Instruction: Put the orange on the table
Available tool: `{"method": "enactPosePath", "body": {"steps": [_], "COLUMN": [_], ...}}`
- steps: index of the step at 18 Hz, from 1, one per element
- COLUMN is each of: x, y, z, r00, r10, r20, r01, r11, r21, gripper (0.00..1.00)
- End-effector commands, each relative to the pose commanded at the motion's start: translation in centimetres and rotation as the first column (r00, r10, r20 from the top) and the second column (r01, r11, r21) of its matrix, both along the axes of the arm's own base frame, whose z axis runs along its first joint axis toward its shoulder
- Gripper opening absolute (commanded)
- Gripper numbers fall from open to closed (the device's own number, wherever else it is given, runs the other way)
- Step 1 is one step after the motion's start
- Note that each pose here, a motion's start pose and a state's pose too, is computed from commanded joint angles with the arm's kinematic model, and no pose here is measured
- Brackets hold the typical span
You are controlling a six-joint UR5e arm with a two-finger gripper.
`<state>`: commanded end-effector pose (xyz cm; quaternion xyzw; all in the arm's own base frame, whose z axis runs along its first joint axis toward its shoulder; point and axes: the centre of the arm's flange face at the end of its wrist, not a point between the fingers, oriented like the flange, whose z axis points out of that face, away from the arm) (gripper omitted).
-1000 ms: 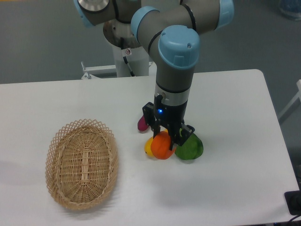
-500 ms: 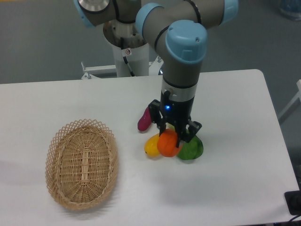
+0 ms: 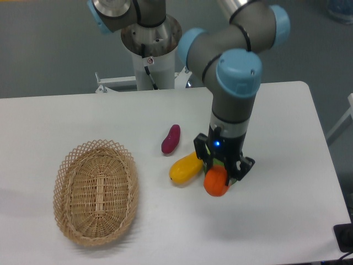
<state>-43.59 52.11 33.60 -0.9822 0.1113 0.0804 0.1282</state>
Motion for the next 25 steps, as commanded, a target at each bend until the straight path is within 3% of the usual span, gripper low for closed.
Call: {"method": "enactPosePath", "body": {"steps": [4, 9, 14, 25], "x": [-0.3, 1.4, 3.6, 5.6], "y": [0.4, 1.6, 3.4, 3.6], "z": [-5.1, -8.2, -9.3, -11.4], "r00": [0.999, 0.998, 0.997, 0.999], "r10": [-0.006, -0.014, 0.063, 0.052], "r20": [0.046, 0.061, 0.033, 0.013], "r01": [0.007, 0.018, -0.059, -0.049], "r11": [0.999, 0.997, 0.993, 0.988], "r21": [-0.035, -0.068, -0.107, -0.145], "gripper": [0.37, 0.37, 0.37, 0.41]}}
